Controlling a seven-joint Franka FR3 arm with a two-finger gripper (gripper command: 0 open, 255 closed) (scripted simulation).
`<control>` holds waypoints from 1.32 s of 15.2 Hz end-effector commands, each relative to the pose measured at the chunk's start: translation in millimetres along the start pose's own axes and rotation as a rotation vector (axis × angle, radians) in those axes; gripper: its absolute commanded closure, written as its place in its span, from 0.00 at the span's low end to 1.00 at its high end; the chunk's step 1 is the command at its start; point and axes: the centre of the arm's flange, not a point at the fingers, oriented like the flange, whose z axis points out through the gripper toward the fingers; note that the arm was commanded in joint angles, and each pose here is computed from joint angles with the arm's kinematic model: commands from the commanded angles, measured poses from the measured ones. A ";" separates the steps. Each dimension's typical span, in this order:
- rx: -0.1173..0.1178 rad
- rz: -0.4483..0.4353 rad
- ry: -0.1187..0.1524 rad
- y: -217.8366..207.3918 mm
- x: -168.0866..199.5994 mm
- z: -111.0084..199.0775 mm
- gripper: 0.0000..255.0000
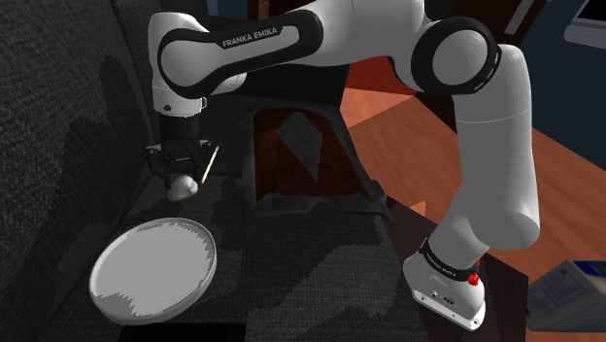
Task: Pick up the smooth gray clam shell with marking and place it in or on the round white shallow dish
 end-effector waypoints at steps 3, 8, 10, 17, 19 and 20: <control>-0.006 0.001 -0.004 1.6 0.8 3.0 1.00; -0.006 0.001 -0.004 1.9 0.5 2.7 1.00; -0.006 0.001 -0.004 -0.1 -1.2 -7.5 1.00; -0.006 0.001 -0.004 -7.2 -7.3 -43.3 1.00; -0.006 0.001 -0.004 -9.2 -9.0 -53.5 1.00; -0.006 0.001 -0.004 -10.2 -9.9 -58.6 1.00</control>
